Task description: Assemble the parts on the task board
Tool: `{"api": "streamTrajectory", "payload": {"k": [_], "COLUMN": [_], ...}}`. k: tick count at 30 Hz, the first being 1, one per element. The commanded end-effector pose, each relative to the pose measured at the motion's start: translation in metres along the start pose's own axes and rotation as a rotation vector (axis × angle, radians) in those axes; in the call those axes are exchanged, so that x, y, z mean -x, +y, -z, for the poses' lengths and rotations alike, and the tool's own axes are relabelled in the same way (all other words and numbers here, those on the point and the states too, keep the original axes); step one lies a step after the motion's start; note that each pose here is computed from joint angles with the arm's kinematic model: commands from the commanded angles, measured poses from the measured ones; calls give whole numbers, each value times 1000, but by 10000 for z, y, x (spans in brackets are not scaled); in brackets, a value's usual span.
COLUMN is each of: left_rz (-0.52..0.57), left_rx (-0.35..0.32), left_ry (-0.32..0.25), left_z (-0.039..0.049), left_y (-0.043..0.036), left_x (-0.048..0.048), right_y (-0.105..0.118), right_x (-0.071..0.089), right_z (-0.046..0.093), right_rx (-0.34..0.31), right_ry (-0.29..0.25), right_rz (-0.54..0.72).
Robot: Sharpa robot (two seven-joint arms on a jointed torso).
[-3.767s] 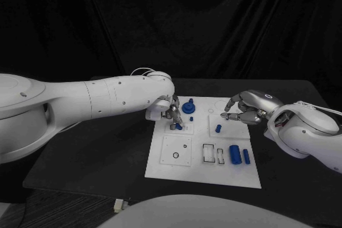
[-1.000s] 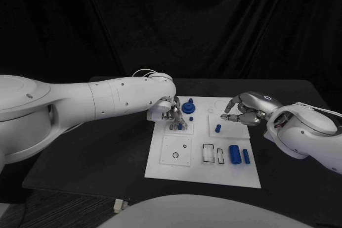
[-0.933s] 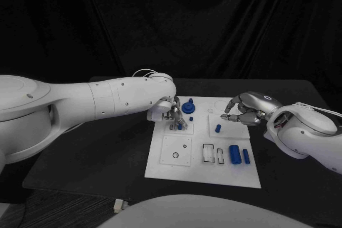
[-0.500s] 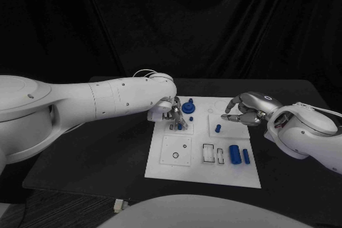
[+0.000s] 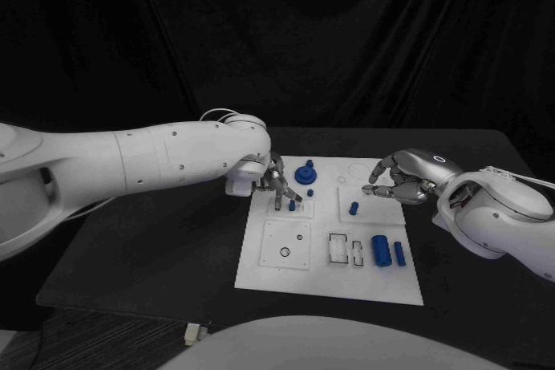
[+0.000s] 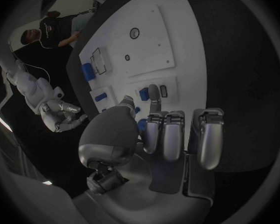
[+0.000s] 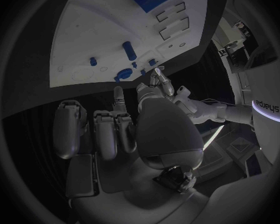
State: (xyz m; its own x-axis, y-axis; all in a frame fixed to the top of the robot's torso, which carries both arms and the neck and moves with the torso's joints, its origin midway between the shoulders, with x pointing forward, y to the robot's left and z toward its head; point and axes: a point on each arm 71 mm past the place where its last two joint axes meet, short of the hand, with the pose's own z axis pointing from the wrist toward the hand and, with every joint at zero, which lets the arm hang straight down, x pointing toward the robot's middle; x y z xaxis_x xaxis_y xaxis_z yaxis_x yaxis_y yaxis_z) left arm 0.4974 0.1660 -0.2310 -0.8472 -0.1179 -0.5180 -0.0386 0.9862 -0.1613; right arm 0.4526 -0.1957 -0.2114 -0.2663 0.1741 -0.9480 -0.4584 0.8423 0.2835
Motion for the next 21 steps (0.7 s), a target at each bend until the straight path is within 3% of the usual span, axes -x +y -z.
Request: {"api": "streamTrajectory", "payload": {"k": [1, 3, 5, 9, 11, 15, 21], "left_rz": [34, 31, 26, 20, 29, 44, 57], "left_rx": [-58, -74, -78, -68, -55, -33, -6], "left_ry": [-63, -91, -107, -124, -140, -158, -154], "left_z": [129, 267, 346, 418, 421, 384, 267], "left_y": [-40, -20, -8, 33, 76, 124, 148], "left_x": [109, 227, 319, 486, 604, 753, 814], "right_y": [-17, -26, -28, -23, -11, 2, 0], "right_x": [12, 16, 18, 22, 25, 27, 25], "right_z": [11, 15, 16, 14, 9, 9, 15], "right_rx": [-14, -16, -15, -12, -7, 1, 2], "right_ry": [-24, -28, -30, -35, -40, -45, -40], "right_rz": [-3, -3, -3, -4, -6, -9, -10]}}
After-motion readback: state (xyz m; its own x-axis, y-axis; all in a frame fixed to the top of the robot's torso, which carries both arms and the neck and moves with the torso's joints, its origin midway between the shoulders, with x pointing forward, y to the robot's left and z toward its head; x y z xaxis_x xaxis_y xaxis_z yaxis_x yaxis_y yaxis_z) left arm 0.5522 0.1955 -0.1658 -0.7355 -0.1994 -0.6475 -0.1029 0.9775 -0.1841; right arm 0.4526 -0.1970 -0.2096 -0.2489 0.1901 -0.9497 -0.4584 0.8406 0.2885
